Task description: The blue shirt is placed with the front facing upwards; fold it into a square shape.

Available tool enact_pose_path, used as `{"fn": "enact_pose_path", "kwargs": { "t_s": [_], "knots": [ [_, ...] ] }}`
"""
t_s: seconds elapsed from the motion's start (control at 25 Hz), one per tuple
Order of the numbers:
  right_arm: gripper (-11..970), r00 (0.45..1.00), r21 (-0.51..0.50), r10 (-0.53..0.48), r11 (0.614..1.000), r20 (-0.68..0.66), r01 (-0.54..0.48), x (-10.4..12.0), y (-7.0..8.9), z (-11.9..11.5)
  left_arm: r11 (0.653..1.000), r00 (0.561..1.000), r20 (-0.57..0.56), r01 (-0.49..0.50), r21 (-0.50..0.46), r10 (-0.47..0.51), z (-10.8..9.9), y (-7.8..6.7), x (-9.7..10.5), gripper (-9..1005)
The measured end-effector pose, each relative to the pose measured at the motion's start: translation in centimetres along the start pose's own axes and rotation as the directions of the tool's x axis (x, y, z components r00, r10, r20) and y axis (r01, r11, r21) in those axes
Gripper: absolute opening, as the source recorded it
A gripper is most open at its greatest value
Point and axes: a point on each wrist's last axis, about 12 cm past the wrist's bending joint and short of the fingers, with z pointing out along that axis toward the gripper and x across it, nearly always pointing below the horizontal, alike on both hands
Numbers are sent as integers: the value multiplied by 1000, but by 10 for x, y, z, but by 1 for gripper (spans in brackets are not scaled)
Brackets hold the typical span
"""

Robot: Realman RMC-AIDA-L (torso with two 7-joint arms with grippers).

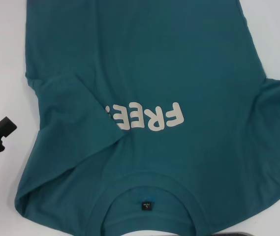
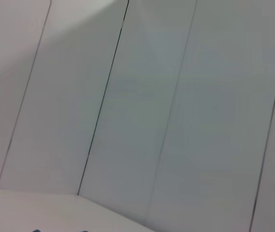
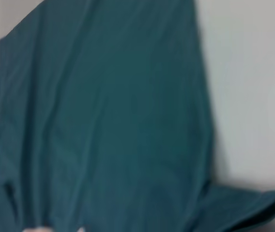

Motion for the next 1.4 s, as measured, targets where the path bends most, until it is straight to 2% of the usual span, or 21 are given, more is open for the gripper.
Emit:
{"fn": "enact_pose_path", "kwargs": {
  "t_s": [0.2,0.36,0.6,0.92,1.16,1.4],
  "knots": [
    [70,998,-101,-55,994,-33,52,2,19,5,1000,1000,12,-7,-6,7,0,1,-1,945],
    [77,995,-210,-97,974,-30,89,-2,39,12,1000,1000,21,-13,-13,13,-1,1,-3,945],
    [88,994,-244,-101,966,-31,91,-1,50,33,999,999,44,-20,-42,22,-6,0,-4,944],
    [102,996,-253,-69,966,-54,53,8,54,68,998,998,60,-27,-63,31,-10,-1,-5,944],
    [113,999,-279,-35,960,-17,29,10,52,82,998,997,65,-28,-65,32,-10,-1,-5,944],
    [124,1000,-298,-5,955,8,8,11,50,87,997,997,70,-29,-66,34,-9,-1,-5,944]
  ]
}}
